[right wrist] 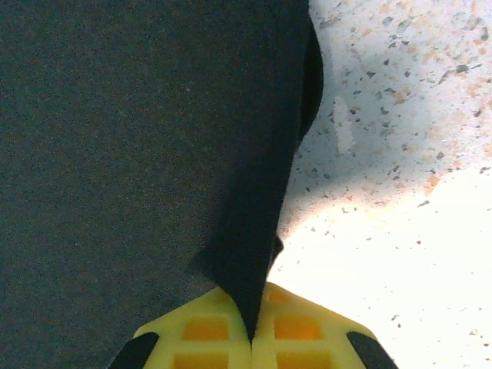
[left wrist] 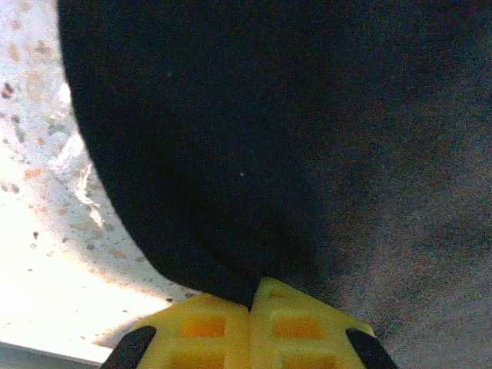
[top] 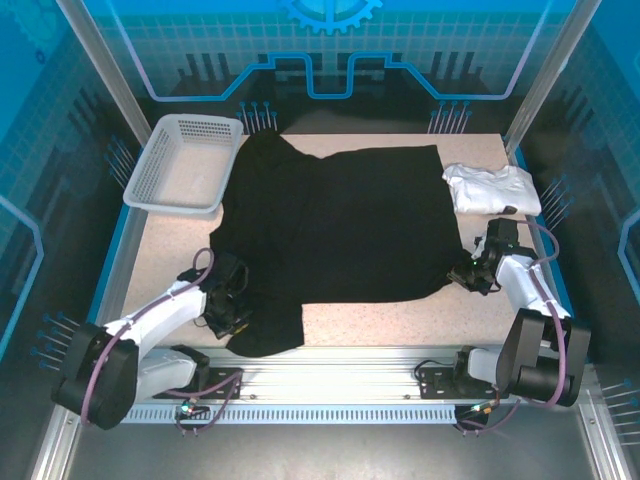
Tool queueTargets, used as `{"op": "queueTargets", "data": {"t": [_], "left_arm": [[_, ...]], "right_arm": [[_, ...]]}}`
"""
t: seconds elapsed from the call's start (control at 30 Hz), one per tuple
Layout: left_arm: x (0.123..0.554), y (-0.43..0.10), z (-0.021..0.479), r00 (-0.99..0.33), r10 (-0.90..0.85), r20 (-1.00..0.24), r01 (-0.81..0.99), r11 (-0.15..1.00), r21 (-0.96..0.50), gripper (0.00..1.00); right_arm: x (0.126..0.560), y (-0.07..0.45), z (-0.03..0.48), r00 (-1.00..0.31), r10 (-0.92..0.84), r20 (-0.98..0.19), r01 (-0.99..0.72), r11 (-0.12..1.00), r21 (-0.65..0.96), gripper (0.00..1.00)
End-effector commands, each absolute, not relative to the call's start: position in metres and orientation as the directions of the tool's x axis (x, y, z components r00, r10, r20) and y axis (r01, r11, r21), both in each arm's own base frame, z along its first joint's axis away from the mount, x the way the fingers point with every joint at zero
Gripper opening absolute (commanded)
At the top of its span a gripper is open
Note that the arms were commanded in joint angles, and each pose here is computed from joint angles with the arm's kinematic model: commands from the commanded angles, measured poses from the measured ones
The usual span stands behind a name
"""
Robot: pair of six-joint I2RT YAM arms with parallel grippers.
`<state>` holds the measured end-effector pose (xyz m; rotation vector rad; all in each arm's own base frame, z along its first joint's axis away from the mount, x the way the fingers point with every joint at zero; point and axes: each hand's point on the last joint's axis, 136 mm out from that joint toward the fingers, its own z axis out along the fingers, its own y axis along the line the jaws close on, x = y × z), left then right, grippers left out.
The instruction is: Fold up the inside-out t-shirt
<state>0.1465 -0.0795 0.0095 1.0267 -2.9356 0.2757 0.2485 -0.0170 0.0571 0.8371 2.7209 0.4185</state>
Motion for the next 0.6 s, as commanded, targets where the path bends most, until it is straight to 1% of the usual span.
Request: {"op": "queueTargets", "data": {"t": [0.0,0.17,0.33,0.43,0.57], "left_arm": [[0.141,-0.071,-0.001,-0.783,-0.619,0.054,-0.620,0.770,-0.150,0.00],[0.155,-0.069,0.026,-0.775,-0.632,-0.005,-0.615,0.756,-0.223,0.00],[0.170,-0.064,0.055,-0.747,-0.663,-0.058,-0.617,0.723,-0.311,0.00],[0.186,-0.062,0.076,-0.737,-0.670,-0.091,-0.597,0.707,-0.378,0.00],[0.216,-0.052,0.115,-0.728,-0.665,-0.167,-0.545,0.708,-0.449,0.00]], "right_arm": [[0.243,-0.027,0.054,-0.776,0.603,-0.186,0.531,0.783,0.325,0.01],[0.238,-0.034,0.058,-0.758,0.616,-0.215,0.543,0.778,0.314,0.01],[0.241,-0.038,0.078,-0.730,0.620,-0.289,0.530,0.779,0.335,0.01],[0.246,-0.035,0.089,-0.724,0.614,-0.314,0.506,0.783,0.363,0.02],[0.254,-0.037,0.096,-0.725,0.603,-0.334,0.487,0.791,0.371,0.02]]}}
